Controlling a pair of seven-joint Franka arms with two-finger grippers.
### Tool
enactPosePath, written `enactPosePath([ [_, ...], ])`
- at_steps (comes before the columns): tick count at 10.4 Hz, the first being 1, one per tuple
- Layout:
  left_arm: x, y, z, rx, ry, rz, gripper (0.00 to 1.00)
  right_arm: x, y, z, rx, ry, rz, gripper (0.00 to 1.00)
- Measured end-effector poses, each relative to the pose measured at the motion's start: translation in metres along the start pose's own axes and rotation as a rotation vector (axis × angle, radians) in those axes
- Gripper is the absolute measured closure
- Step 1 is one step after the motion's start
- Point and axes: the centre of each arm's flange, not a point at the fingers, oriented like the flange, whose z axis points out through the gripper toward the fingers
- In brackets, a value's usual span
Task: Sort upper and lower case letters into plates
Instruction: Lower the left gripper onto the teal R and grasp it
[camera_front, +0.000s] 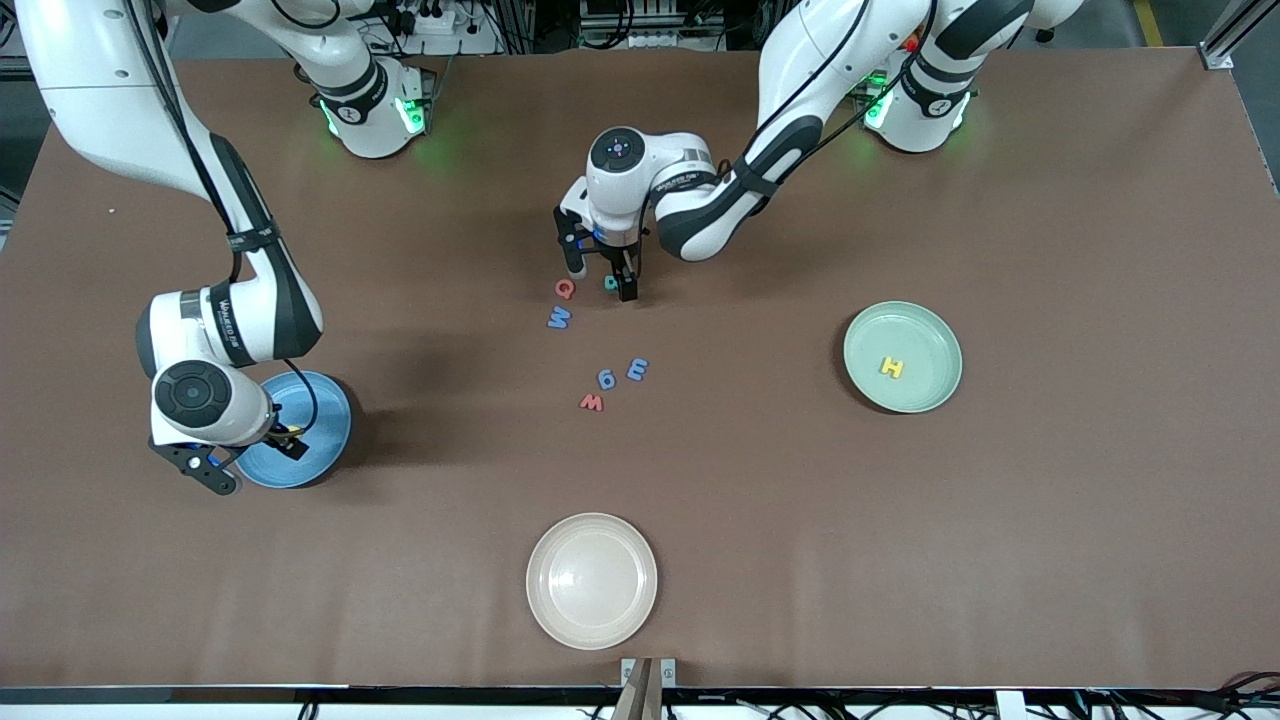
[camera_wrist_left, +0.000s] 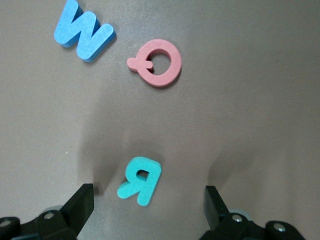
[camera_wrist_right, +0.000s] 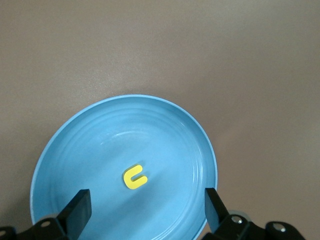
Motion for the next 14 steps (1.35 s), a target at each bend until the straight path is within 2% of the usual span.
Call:
enactPosePath([
  [2, 0.003, -0.002, 0.006, 0.005, 0.004, 0.008, 0.04, 0.0, 0.0, 0.001, -0.001, 0.0, -0.001, 0.0],
  [3, 0.005, -0.003, 0.004, 0.006, 0.009, 0.006, 0.11, 0.0, 0.0, 0.002, -0.003, 0.0, -0.003, 0.0],
  [5, 0.01, -0.006, -0.002, 0.011, 0.023, -0.026, 0.41, 0.0, 0.0, 0.005, -0.008, 0.0, -0.005, 0.0],
  [8, 0.014, -0.004, -0.004, 0.012, 0.031, -0.058, 0.63, -0.001, -0.001, 0.008, -0.011, -0.001, -0.009, 0.0],
  [10, 0.015, -0.003, -0.007, 0.014, 0.035, -0.066, 0.67, -0.001, -0.003, 0.009, -0.01, 0.0, -0.011, 0.0],
  [14, 0.015, -0.003, -0.007, 0.014, 0.035, -0.07, 0.7, -0.006, -0.012, 0.002, 0.006, 0.004, -0.023, 0.0],
])
